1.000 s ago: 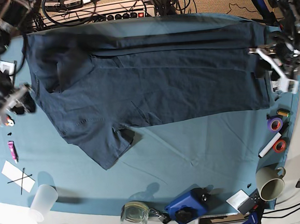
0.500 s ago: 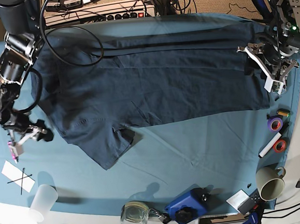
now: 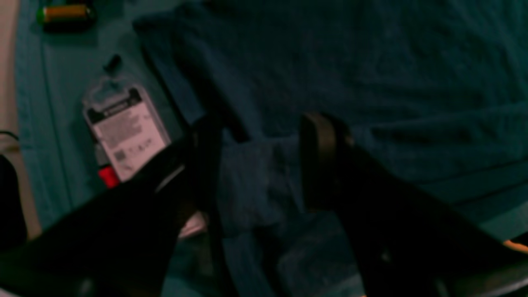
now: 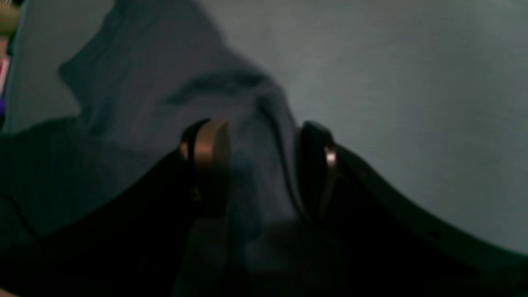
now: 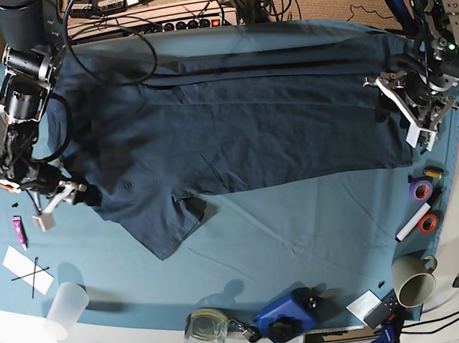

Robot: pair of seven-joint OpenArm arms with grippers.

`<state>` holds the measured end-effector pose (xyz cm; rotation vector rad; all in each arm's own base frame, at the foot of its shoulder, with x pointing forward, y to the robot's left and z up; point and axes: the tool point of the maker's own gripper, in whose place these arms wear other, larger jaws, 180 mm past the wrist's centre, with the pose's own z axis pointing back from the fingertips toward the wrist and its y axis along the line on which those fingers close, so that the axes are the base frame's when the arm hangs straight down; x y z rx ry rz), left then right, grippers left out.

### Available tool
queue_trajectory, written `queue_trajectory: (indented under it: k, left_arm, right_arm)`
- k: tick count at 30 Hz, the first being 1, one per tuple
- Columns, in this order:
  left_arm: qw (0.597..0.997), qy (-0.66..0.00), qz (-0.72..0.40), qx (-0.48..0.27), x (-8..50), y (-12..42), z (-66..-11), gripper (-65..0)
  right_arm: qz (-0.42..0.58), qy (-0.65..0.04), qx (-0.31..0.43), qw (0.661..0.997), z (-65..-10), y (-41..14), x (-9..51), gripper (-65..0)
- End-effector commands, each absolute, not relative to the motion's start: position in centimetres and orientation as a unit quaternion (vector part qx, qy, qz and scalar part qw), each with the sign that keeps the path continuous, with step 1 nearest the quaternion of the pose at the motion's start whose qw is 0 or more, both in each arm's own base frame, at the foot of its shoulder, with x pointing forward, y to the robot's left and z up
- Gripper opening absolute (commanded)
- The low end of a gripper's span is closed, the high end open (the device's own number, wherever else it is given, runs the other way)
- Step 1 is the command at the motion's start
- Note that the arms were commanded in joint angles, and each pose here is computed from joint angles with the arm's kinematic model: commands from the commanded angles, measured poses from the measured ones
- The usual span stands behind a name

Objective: Fold the T-shirt properly
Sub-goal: 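Release with the right gripper and grasp the shirt's sleeve corner, then drag the sleeve corner along the table with the right gripper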

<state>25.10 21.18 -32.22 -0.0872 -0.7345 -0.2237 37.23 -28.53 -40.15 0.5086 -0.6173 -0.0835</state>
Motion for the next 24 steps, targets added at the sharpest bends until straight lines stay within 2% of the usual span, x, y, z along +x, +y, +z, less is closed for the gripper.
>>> queue_trajectory:
  k: [1,3,6,10,19,24]
  left_arm:
    - [0.918,-0.378,-0.113,-0.039,25.8,21.3,-31.1,-34.1]
    - [0.918,-0.378,-0.112,-0.039,25.7,21.3,-31.1,-34.1]
    - [0.918,-0.378,-0.112,-0.039,25.7,21.3,-31.1,-34.1]
    - [0.918,-0.378,-0.112,-0.039,25.8,21.3,-31.1,-34.1]
    - [0.918,-0.381,-0.101,-0.053,25.7,20.5,-31.4,-34.1]
    - [0.917,-0.383,-0.088,-0.069,25.6,19.6,-31.7,-34.1]
  right_arm:
    - [-0.01,-0.208,0.218,0.953,-43.0,-28.3,34.0,-38.4]
    - [0.012,-0.189,0.214,0.958,-43.6,-27.6,33.6,-46.5]
    - [0.03,-0.17,0.215,0.961,-43.9,-26.9,33.1,-64.4]
    - [0.035,-0.166,0.232,0.958,-42.9,-26.3,33.0,-65.0]
    - [0.088,-0.213,0.264,0.937,-38.1,-24.4,33.6,-65.0]
    - [0.111,-0.226,0.249,0.935,-37.2,-23.5,31.7,-65.0]
